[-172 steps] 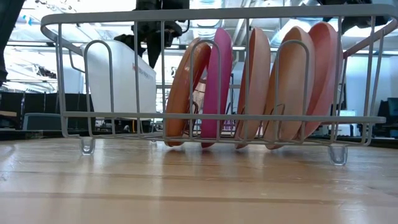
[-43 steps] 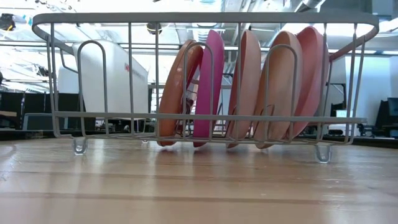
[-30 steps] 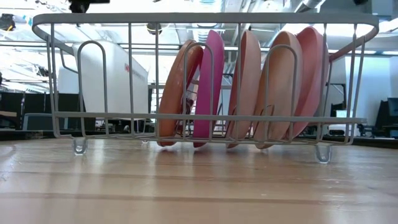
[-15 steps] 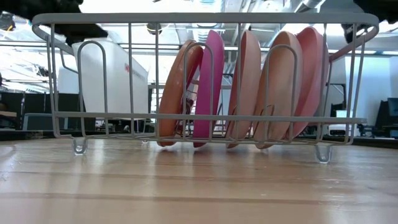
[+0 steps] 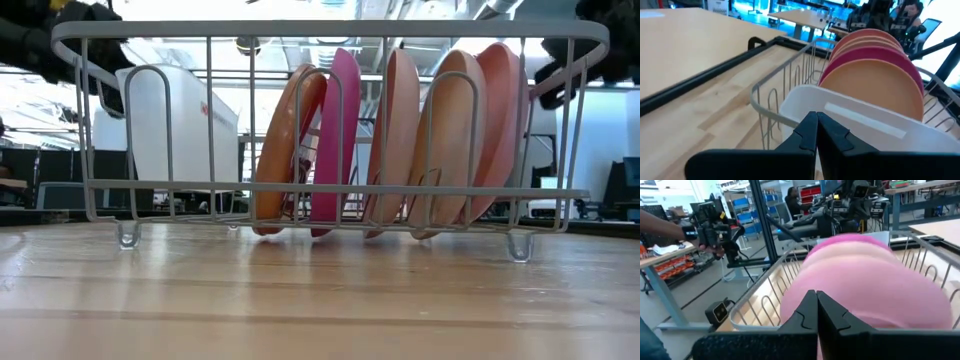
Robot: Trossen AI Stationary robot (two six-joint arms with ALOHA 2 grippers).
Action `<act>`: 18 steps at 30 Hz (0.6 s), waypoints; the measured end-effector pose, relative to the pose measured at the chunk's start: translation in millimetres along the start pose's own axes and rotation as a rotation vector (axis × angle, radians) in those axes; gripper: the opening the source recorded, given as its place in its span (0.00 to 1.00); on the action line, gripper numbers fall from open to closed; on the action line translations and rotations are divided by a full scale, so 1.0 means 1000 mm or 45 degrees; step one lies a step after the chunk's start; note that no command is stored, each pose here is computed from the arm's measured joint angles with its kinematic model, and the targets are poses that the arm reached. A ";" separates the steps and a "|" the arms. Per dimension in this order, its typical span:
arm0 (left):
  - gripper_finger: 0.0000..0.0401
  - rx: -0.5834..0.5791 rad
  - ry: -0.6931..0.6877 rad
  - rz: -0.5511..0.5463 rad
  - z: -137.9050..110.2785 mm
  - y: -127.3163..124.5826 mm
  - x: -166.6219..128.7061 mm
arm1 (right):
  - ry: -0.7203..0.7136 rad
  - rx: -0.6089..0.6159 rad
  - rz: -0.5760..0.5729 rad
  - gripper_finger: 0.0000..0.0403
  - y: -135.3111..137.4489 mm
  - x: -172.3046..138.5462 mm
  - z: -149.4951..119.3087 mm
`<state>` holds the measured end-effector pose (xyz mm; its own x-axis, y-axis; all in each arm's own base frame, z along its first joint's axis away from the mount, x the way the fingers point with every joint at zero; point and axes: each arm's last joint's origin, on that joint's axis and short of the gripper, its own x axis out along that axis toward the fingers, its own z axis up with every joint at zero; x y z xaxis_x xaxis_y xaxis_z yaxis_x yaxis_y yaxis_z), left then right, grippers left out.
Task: Sort dishes
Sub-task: Return to Home Position
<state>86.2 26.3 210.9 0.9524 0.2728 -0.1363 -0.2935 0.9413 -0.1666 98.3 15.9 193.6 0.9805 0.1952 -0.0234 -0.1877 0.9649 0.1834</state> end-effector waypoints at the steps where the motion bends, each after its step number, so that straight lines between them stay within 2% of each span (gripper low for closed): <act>1: 0.00 0.000 -0.008 -0.001 -0.004 0.001 0.000 | -0.010 0.002 0.004 0.00 -0.001 0.001 -0.004; 8: 0.00 -0.033 -0.031 -0.006 -0.026 0.004 0.004 | -0.028 0.030 0.030 0.00 -0.001 0.006 -0.026; 18: 0.00 0.096 -0.051 0.037 -0.036 0.007 0.007 | -0.002 -0.046 0.011 0.00 0.002 0.006 -0.029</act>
<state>88.2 28.0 173.5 0.9466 0.3063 -0.1006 -0.3152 0.9449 -0.0890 102.2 23.7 165.3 0.9789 0.2034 -0.0204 -0.1982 0.9690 0.1478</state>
